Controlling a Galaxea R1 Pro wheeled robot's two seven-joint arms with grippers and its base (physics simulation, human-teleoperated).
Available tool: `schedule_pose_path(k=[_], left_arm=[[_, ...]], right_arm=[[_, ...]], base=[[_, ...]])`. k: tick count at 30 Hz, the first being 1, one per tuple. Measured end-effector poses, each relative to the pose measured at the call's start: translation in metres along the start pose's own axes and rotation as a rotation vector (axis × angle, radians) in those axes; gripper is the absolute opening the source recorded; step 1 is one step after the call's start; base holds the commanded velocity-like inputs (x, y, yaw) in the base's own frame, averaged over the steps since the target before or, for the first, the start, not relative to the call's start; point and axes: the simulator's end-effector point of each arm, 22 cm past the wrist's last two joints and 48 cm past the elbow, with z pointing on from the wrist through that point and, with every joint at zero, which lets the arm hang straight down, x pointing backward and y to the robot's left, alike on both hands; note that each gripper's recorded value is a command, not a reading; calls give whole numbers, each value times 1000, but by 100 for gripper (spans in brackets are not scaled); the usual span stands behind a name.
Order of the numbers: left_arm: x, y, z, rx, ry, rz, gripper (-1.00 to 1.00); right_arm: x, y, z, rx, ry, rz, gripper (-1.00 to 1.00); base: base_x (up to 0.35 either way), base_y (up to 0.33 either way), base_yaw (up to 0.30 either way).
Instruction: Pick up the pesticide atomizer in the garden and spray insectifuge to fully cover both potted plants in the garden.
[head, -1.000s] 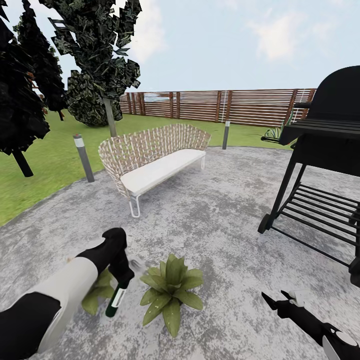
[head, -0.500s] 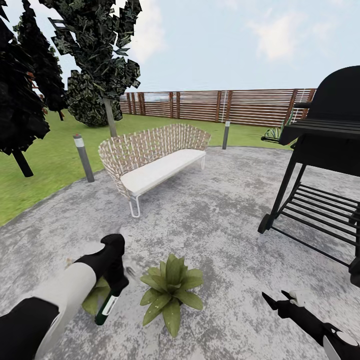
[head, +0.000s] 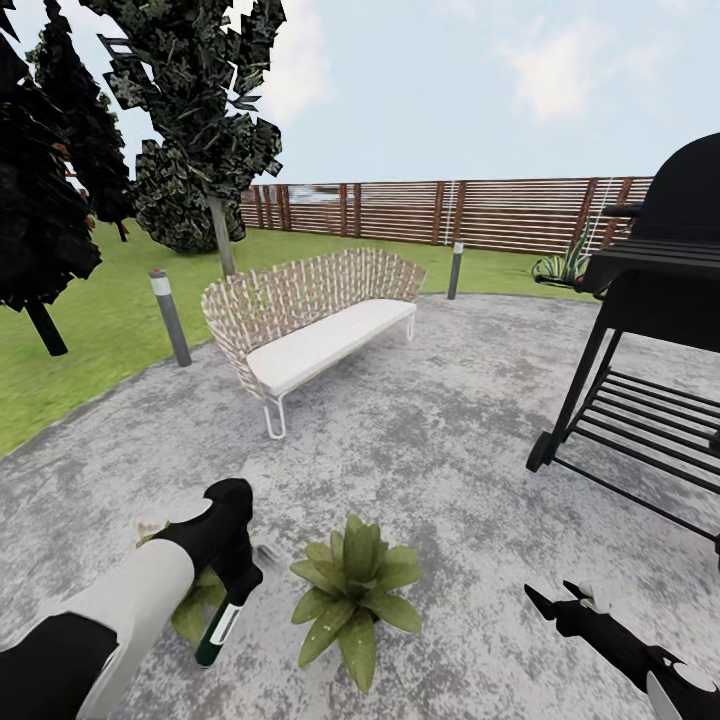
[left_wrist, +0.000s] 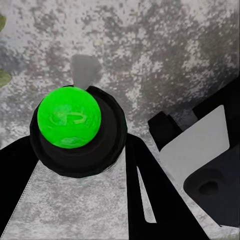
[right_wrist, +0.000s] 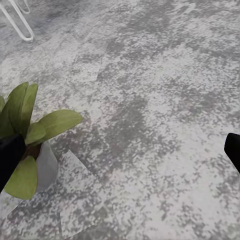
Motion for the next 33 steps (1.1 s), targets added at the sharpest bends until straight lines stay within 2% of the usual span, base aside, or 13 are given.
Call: schedule_pose_path(k=[6,12,16,20,22,24,28,30,33], left_arm=[[-8,-1,-6,-3,-28,4,-100],[0,-6,5,30,-23,-12,-100],[15,-18,27,65,-2,-16,-100],[15,-19,29,72,-7,-27,-100],[12,-17,24,74,-19,-36,-100],[1,-11,10,66,-46,-42,-100],[-31,8,-39,17,-114,-37,-100],[-40,14,-55,2,-135,-38,-100],[-42,16,-58,-3,-138,-38,-100]], right_arm=[[0,0,0,0,0,0,100],[0,0,0,0,0,0,100],[0,0,0,0,0,0,100],[0,0,0,0,0,0,100],[0,0,0,0,0,0,100],[0,0,0,0,0,0,100],[0,0,0,0,0,0,100],[0,0,0,0,0,0,100],[0,0,0,0,0,0,100]], base=[[1,1,0],[0,0,0],[0,0,0],[0,0,0],[0,0,0],[0,0,0],[0,0,0],[0,0,0],[0,0,0]])
